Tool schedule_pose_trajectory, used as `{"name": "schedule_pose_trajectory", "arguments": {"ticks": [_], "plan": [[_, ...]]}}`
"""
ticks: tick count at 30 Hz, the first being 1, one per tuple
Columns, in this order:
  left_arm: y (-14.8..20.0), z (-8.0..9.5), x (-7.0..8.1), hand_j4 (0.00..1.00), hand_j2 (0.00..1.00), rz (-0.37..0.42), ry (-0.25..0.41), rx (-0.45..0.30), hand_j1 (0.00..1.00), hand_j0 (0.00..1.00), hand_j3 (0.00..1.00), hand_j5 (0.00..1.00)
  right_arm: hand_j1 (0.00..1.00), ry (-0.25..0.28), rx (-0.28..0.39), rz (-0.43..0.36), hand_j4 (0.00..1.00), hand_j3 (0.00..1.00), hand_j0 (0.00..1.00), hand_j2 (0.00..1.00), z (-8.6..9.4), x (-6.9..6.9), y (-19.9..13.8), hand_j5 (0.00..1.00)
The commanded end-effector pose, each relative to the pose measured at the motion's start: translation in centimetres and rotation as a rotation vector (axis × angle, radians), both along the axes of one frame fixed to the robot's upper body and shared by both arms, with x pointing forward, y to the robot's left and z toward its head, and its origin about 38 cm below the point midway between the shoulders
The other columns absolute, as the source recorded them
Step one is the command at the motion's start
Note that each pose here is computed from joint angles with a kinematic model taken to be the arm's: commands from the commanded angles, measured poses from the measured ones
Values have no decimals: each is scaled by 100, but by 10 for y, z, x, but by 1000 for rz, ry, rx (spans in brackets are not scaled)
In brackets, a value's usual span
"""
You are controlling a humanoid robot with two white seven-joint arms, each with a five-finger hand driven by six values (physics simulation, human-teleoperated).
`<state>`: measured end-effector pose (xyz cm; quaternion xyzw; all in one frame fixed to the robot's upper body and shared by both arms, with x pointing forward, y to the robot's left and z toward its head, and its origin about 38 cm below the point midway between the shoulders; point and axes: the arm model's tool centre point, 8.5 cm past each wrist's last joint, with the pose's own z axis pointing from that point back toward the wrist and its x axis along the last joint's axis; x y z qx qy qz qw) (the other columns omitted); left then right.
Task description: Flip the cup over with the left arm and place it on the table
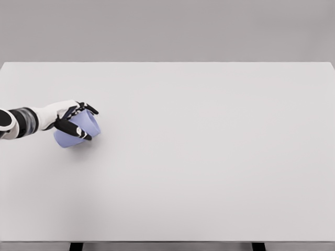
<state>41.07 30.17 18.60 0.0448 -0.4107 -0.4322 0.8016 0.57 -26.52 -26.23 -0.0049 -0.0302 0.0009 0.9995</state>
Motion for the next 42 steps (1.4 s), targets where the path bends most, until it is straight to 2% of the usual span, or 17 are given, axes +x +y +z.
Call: {"name": "schedule_pose_trajectory", "arguments": {"ticks": [1,3,5,6,8,9,10,12,14,18,20,22,23,25,30,33,42], "plan": [[9,12,2,63,63,-15,-82,-57,63,63,63,63,100,1,0,0,100,100,100,100,0,-1,0,100],[19,20,0,64,64,-26,-132,-99,64,64,64,64,100,2,0,0,100,100,100,100,0,-1,0,100],[32,33,-8,63,63,-100,-182,-190,63,63,63,63,100,2,0,-1,100,100,100,100,0,-1,0,100],[30,44,-13,64,64,-197,-187,-257,64,64,64,64,100,1,0,0,100,100,100,100,0,0,0,100],[29,42,-19,64,64,-258,-221,-341,64,64,64,64,100,2,0,0,100,100,100,100,0,-1,0,100],[31,39,-13,65,65,-259,-248,-370,65,65,65,65,100,1,0,0,100,100,100,100,0,0,0,100],[28,35,-9,66,66,-272,-260,-448,66,66,66,66,100,1,0,0,100,100,100,100,0,-1,0,100],[28,31,-5,66,66,-325,-259,-554,66,66,66,66,100,1,0,0,100,100,100,100,0,0,0,100],[19,21,5,67,67,-471,-181,-686,67,67,67,67,100,0,0,-1,100,100,100,100,0,0,0,100],[3,13,50,68,68,-400,-258,-761,68,68,68,68,100,2,0,0,100,100,100,100,0,-1,0,100],[0,0,60,69,69,-348,-285,-809,69,69,69,69,100,-1,0,0,100,100,100,100,0,0,0,100],[-6,-11,83,69,69,-261,-340,-869,69,69,69,69,100,2,0,0,100,100,100,100,0,-1,0,100],[-9,-20,85,68,68,-236,-344,-892,68,68,68,68,100,1,0,0,100,100,100,100,0,0,0,100],[-13,-15,83,70,70,-282,-424,-886,70,70,70,70,100,2,0,-1,100,100,100,100,0,-1,0,100],[-24,-29,67,71,71,-352,-520,-902,71,71,71,71,100,2,0,0,100,100,100,100,0,-1,0,100],[-38,-46,60,73,73,-367,-488,-904,73,73,73,73,100,2,0,0,100,100,100,100,0,-1,0,100],[-48,-72,56,78,78,-331,-464,-912,78,78,78,78,100,2,0,0,100,100,100,100,0,-1,0,100]]}}
